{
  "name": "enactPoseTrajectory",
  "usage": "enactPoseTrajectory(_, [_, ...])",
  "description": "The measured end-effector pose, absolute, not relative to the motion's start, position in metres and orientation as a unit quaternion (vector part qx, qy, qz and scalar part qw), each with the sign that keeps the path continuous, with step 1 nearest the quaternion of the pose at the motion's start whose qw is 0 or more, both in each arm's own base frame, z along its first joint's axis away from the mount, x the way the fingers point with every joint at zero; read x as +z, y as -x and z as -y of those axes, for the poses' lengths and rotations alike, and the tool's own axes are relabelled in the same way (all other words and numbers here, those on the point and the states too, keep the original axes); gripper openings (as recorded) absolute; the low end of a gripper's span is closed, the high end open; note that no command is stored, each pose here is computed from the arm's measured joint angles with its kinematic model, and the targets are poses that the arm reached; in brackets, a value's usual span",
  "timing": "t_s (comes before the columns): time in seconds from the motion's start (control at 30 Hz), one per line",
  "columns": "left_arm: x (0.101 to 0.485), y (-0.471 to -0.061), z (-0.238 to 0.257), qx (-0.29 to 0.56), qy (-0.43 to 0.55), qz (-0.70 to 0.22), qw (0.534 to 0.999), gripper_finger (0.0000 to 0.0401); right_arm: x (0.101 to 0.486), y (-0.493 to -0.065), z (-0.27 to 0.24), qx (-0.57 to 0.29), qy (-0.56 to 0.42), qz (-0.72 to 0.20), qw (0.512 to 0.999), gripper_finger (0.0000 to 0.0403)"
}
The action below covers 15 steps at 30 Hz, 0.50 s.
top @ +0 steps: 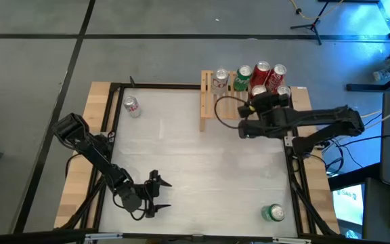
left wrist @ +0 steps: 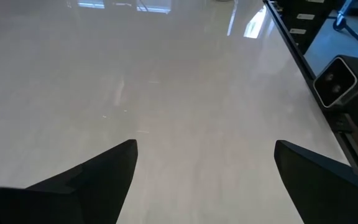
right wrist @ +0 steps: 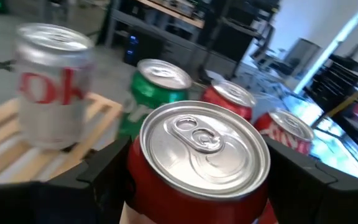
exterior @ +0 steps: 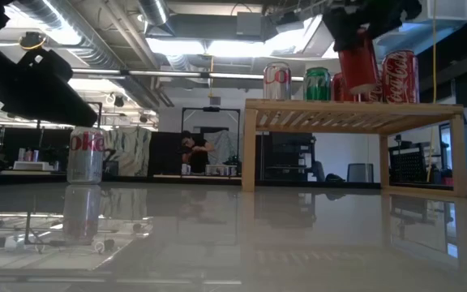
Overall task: Place canned beverage on shelf
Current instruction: Put the red black soda can on the shelf aligned with the other red black soda can
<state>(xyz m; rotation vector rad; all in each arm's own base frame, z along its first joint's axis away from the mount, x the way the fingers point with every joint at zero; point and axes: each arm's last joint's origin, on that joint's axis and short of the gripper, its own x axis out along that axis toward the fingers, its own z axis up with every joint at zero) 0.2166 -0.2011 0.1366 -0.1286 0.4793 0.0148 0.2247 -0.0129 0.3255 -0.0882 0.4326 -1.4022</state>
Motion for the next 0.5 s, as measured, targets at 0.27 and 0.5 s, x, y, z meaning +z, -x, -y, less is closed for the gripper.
enactPoseTrajectory(0.27, [0.137,-0.217,0.201,0.013,0.062,-0.234,0.97,0.0368,0.312,-0.223,0.034,-0.667,0.014,-0.22,0.712,0.029])
enactPoseTrajectory(0.5, [0.137,-0.217,0.201,0.013,0.063,-0.234,0.97,0.0368,0.309,-0.227,0.036,-0.662,0.0,-0.222,0.716,0.029])
